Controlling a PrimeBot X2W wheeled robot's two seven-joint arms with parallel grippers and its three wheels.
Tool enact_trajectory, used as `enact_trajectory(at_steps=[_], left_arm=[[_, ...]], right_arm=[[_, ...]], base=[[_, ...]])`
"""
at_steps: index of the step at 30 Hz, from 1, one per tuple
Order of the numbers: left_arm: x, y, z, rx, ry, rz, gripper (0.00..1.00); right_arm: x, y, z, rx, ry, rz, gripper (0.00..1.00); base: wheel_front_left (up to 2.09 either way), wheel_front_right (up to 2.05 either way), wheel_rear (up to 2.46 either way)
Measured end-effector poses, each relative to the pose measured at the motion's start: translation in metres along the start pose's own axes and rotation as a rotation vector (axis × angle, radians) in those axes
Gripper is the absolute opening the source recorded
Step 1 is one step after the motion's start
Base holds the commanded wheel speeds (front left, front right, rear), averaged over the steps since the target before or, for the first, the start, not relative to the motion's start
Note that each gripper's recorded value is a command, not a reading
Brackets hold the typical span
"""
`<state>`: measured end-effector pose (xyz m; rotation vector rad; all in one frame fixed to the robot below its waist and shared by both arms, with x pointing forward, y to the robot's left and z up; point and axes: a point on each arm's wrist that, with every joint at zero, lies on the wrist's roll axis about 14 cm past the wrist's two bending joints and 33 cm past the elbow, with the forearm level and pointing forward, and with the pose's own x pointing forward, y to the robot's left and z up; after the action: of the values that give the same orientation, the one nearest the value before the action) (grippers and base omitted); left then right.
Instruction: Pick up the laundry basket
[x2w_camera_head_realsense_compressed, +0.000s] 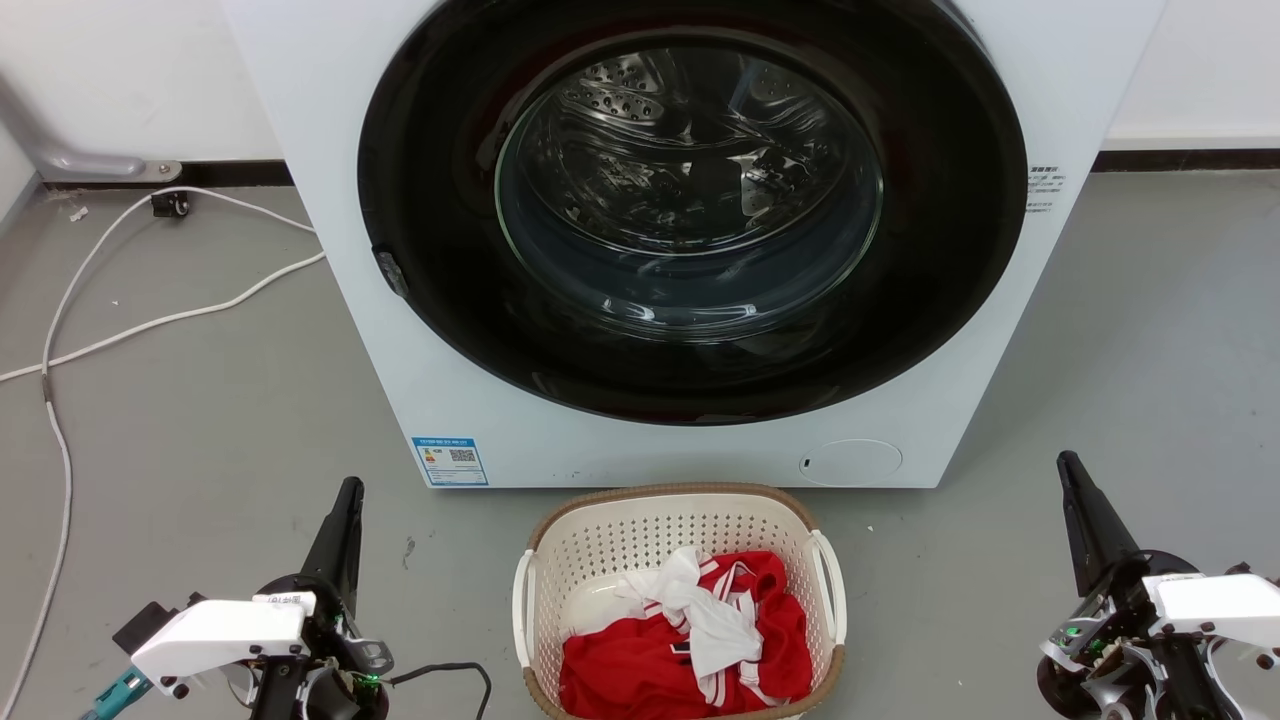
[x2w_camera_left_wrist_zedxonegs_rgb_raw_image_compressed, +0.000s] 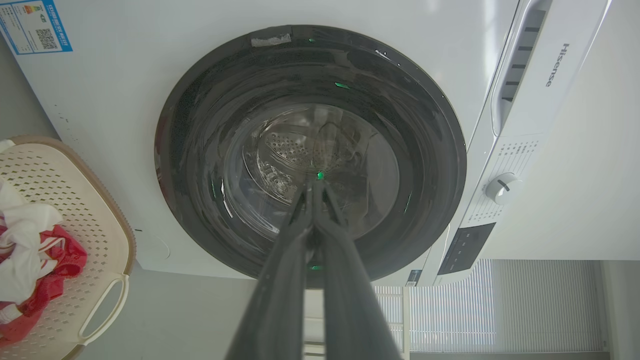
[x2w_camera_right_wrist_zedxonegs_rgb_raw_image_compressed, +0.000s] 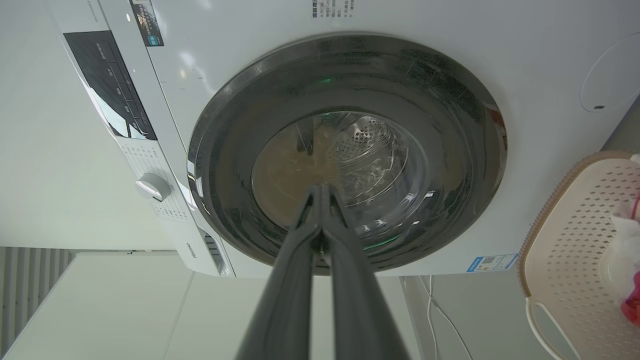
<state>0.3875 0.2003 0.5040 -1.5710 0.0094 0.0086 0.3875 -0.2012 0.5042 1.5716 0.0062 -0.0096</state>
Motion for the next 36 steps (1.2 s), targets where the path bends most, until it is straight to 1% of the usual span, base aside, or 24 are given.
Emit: enact_trajectory(at_steps=[29,30,34,36], left_arm=[[0.000,0.000,0.000,-0.002,0.000,0.000,0.00],[0.000,0.000,0.000,-0.002,0.000,0.000,1.00],[-0.007,0.016,-0.002,-0.008,-0.001,0.048,1.00],[-0.007,0.017,-0.004,-0.005,-0.001,0.049,1.00]], right_arm=[[0.000,0.000,0.000,-0.003,0.001,0.000,0.00],[0.000,0.000,0.000,-0.003,0.001,0.000,1.00],[-0.007,-0.016,0.000,0.000,-0.004,-0.045,1.00],[-0.008,-0.016,-0.001,-0.001,-0.007,-0.046,1.00]], base=[[0.00,0.00,0.00],[0.00,0.00,0.00],[0.00,0.00,0.00],[0.00,0.00,0.00]])
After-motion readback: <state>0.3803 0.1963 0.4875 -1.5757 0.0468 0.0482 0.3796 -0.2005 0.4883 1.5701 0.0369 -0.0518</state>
